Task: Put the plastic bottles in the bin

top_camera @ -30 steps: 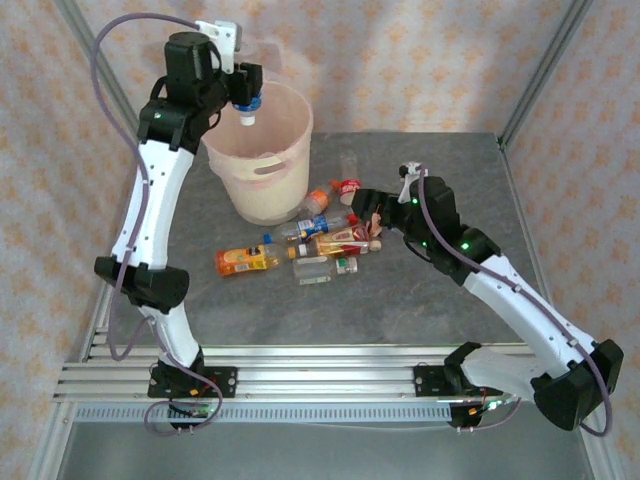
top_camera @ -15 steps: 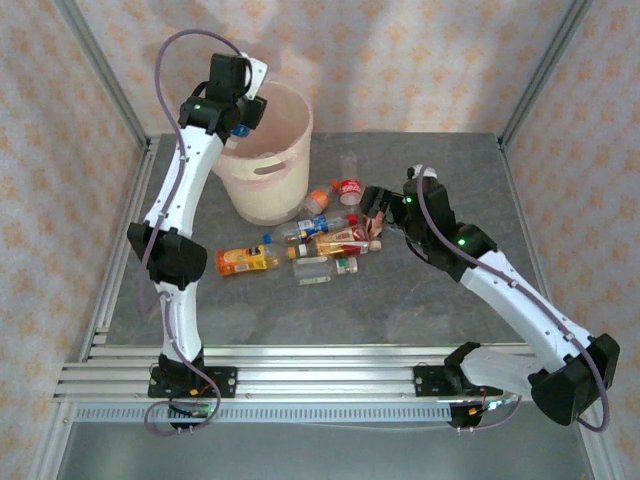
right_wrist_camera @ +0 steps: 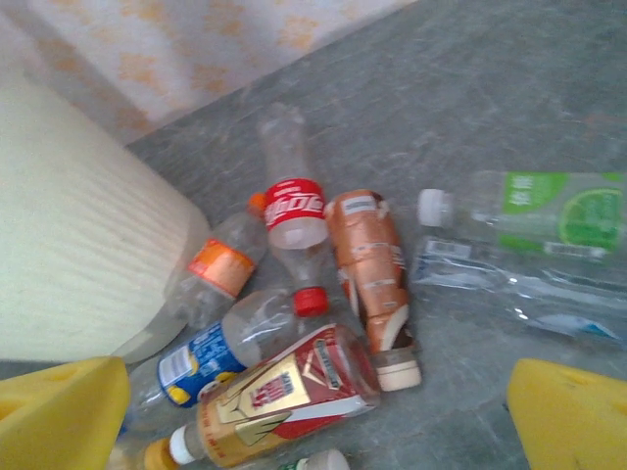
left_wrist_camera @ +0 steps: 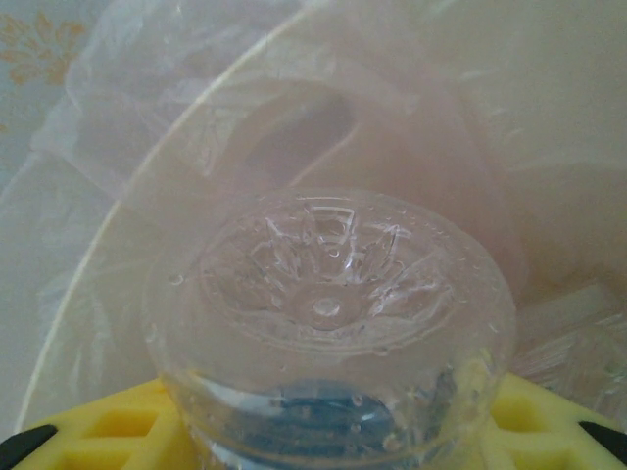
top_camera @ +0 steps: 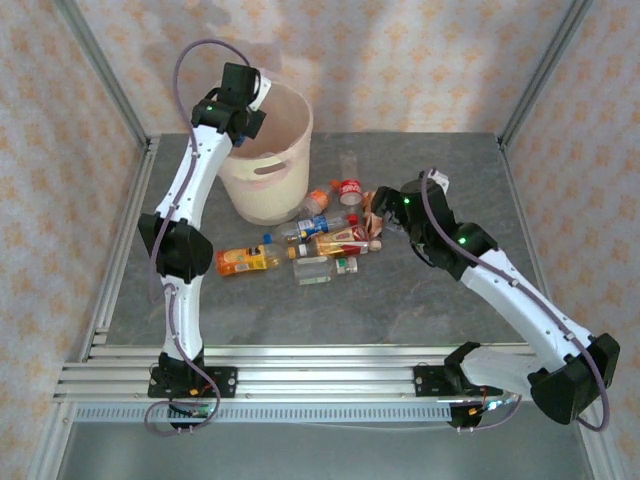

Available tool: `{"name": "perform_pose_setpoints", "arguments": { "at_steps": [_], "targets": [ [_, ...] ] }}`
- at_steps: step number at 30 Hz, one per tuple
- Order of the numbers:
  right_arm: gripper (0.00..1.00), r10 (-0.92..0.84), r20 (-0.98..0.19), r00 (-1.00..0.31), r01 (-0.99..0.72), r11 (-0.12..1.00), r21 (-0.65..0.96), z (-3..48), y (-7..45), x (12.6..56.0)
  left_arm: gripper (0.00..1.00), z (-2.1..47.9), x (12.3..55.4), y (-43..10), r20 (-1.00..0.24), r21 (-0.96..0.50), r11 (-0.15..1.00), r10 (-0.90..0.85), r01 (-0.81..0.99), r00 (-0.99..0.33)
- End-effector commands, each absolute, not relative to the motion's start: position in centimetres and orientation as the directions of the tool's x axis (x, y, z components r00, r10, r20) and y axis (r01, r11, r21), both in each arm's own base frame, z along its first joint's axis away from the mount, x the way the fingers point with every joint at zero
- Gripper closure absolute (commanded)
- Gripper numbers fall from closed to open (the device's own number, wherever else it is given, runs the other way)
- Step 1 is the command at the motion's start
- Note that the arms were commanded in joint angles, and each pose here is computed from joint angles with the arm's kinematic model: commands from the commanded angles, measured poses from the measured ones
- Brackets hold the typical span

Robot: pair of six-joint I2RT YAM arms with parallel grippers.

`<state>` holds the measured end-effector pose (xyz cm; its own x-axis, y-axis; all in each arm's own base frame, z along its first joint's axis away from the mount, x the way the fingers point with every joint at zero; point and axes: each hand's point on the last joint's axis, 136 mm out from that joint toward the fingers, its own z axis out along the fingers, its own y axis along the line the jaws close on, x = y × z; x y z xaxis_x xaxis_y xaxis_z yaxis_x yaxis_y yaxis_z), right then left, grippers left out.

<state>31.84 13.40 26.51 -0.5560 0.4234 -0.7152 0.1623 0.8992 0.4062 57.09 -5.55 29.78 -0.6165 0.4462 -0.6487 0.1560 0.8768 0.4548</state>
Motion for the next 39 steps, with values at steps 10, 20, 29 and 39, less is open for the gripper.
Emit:
{"name": "perform_pose_setpoints", "arguments": {
  "at_steps": [10, 20, 29, 39],
  "targets": [
    [0.01, 0.544, -0.638, -0.545, 0.394, 0.838, 0.378, 23.8, 10.3, 30.7, 0.26, 30.0, 56.5, -4.8, -0.604, 0.516, 0.845, 0.473, 0.137, -0.641],
    [0.01, 0.553, -0.597, -0.581, 0.403, 0.833, 0.379, 22.3, 10.7, 30.6, 0.16, 35.9, 54.8, -5.4, -0.712, 0.47, 0.881, 0.42, 0.063, -0.563],
    [0.01, 0.536, -0.597, -0.597, 0.405, 0.844, 0.352, 21.5, 10.7, 30.8, 0.12, 43.5, 50.0, -5.5, -0.849, 0.335, 0.942, 0.288, -0.03, -0.444],
    [0.01, 0.562, -0.564, -0.604, 0.426, 0.827, 0.368, 20.4, 10.9, 30.4, 0.0, 46.9, 40.8, -3.2, -0.959, 0.019, 0.987, -0.027, -0.161, -0.283]
  ]
}}
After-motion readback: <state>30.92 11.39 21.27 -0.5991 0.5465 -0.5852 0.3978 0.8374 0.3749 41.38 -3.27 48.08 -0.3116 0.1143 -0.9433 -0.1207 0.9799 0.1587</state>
